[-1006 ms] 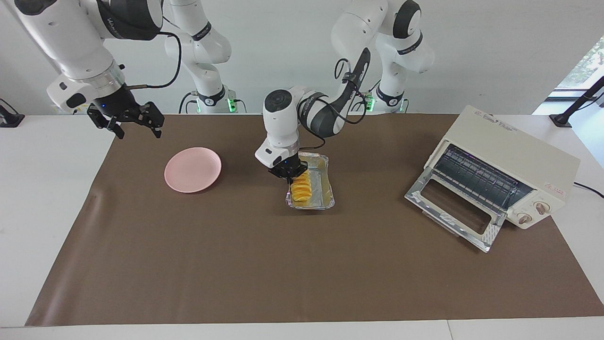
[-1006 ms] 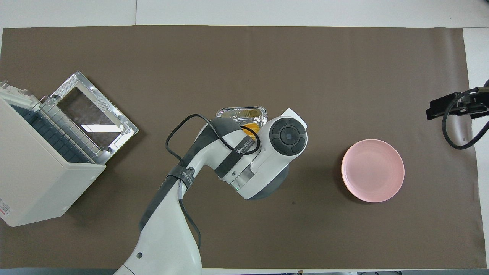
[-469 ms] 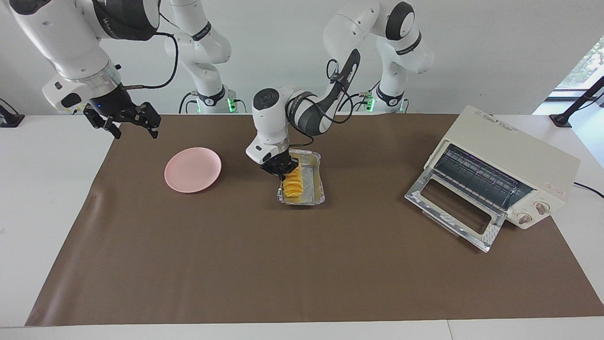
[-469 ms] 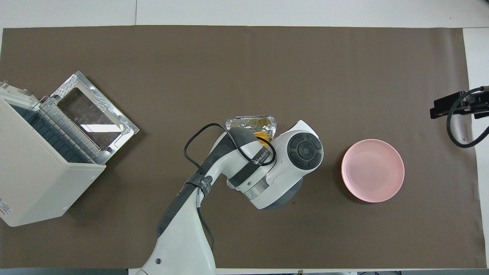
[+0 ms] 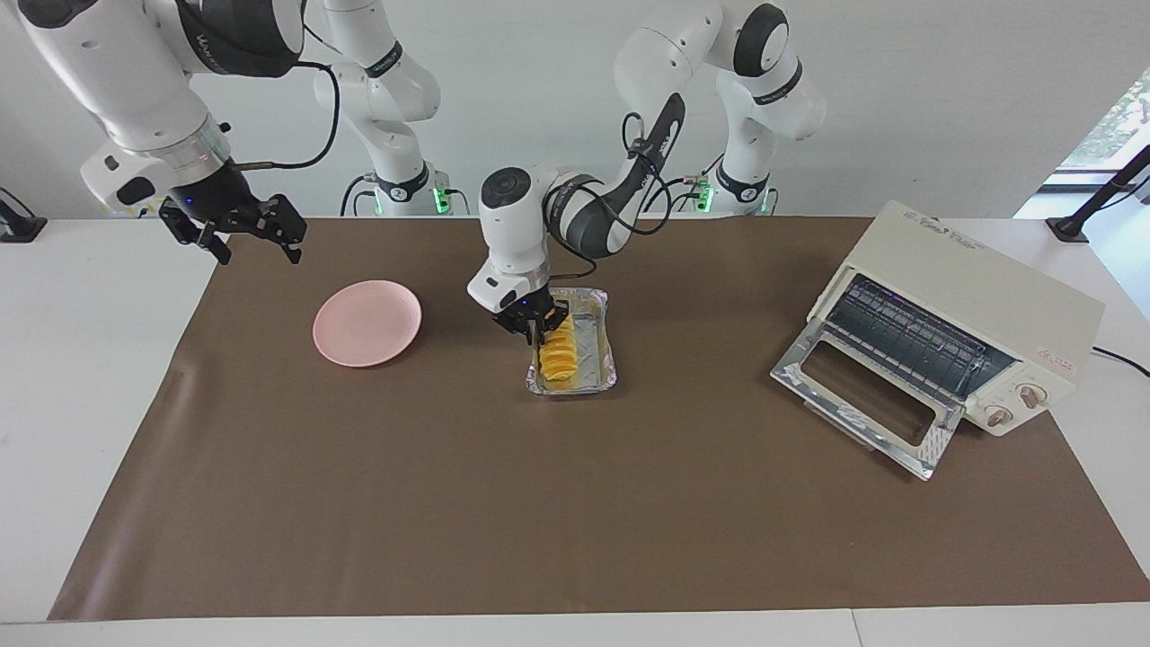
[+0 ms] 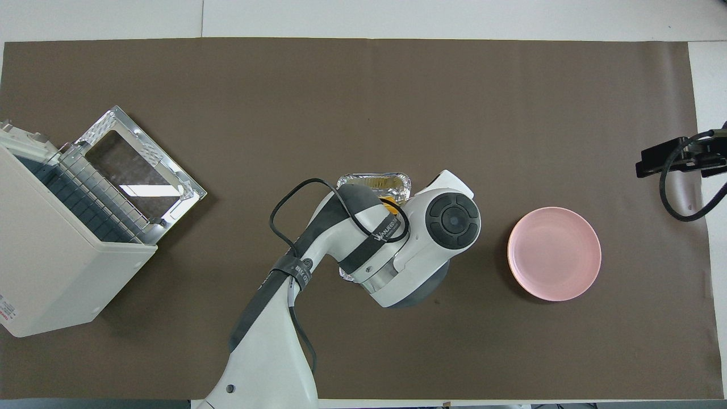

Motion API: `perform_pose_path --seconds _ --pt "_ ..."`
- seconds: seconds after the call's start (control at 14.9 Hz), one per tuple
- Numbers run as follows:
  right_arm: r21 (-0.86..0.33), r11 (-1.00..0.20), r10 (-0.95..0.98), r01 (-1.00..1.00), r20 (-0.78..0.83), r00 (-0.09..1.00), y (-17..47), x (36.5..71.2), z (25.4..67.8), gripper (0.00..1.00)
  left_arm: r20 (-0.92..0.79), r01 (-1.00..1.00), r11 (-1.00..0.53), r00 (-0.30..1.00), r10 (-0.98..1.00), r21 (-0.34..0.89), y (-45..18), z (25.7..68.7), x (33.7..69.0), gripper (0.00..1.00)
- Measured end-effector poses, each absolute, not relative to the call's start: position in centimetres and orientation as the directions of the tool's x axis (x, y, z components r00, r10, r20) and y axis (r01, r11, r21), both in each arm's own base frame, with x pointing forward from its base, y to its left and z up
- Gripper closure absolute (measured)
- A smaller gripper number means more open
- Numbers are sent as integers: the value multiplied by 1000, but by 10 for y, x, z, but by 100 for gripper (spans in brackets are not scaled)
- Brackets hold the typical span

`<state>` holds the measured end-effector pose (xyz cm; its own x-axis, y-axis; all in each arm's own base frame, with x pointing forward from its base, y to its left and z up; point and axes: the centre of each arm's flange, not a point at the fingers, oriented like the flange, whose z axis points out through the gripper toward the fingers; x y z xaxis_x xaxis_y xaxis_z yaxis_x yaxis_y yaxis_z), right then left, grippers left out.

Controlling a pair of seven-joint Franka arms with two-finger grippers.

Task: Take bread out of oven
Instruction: 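Lower the foil tray onto the table with the left gripper, then retract the left gripper while the right gripper reaches the foil tray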

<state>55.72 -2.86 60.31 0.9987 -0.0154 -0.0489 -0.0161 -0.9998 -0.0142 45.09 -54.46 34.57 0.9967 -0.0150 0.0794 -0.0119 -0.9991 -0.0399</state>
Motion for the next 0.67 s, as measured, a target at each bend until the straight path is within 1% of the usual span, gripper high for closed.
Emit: perform_pose_path --seconds 0.07,0.13,0.2,0.34,0.47,0.6,0.67 --pt "-15 -1000 -9 -10 -55 998 -25 556 600 0 80 3 -999 997 1 -33 -542 349 457 18" --pt "-14 -1000 -3 -4 -54 999 -21 555 599 0 82 27 -999 996 24 -27 -535 354 466 3" --pt "-14 -1000 4 3 -44 999 -18 555 599 0 86 57 -998 995 55 -17 -525 362 482 0" --pt "-14 -1000 17 17 -40 999 -5 554 594 0 89 102 -995 991 101 3 -496 389 519 0" --pt "-12 -999 32 32 -20 999 17 552 581 0 92 85 -996 992 88 36 -460 431 549 0" --pt "-10 -997 75 74 -23 997 50 545 557 0 76 48 -998 996 50 27 -413 471 567 0" --pt "-10 -996 92 92 -28 995 70 541 543 0 59 18 -1000 998 19 13 -388 484 574 0"
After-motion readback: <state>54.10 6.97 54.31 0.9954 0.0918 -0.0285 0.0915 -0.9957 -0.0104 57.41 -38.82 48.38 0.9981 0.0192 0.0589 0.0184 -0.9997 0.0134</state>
